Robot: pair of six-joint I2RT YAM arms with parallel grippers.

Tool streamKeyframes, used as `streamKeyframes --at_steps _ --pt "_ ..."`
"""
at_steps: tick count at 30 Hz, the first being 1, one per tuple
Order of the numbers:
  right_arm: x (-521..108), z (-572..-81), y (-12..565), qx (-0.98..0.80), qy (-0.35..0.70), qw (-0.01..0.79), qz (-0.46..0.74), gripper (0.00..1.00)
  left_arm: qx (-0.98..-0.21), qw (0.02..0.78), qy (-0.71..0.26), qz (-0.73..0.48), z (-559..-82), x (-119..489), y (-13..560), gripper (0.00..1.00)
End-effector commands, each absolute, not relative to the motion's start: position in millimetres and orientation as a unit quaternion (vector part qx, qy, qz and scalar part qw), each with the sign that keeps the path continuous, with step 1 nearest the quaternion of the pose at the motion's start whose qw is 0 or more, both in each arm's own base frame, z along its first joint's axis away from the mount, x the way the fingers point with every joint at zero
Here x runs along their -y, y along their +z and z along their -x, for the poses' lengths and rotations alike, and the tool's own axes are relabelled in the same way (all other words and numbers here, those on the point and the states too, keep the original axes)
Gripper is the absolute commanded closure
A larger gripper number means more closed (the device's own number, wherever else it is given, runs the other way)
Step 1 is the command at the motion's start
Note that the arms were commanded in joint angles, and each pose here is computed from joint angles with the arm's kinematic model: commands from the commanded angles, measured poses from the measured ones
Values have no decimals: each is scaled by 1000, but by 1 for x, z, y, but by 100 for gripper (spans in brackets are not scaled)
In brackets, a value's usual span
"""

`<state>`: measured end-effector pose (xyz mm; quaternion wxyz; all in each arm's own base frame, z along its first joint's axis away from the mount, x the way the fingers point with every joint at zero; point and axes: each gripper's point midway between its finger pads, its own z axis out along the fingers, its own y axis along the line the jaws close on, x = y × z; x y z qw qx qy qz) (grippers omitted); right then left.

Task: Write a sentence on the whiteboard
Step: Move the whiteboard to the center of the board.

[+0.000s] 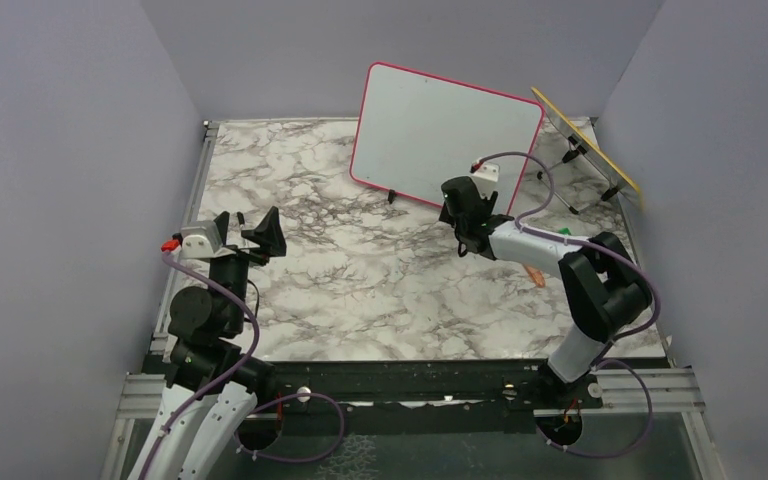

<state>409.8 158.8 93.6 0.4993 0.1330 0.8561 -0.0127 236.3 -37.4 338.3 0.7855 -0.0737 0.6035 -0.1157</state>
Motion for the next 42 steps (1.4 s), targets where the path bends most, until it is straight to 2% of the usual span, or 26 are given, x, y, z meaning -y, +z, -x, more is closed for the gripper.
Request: streamKeyframes --at_steps 1,25,28,30,33,42 --pt "-171 -423 92 -847 -2 508 -157 41 -600 788 -122 63 -238 43 340 1" --pt "-180 -442 46 -862 -61 482 -143 66 -604 785 -128 53 -240 49 337 1" --pt "-181 -443 38 -867 -63 476 -133 75 -605 784 -128 53 -240 49 337 1" --pt "-183 -440 36 -871 -59 471 -123 88 -606 783 -128 52 -241 49 336 1" --pt "-183 -433 33 -876 -49 468 -110 99 -606 783 -128 50 -241 50 336 1" --pt "-183 -389 23 -898 3 438 -37 99 -605 784 -131 46 -241 52 337 1"
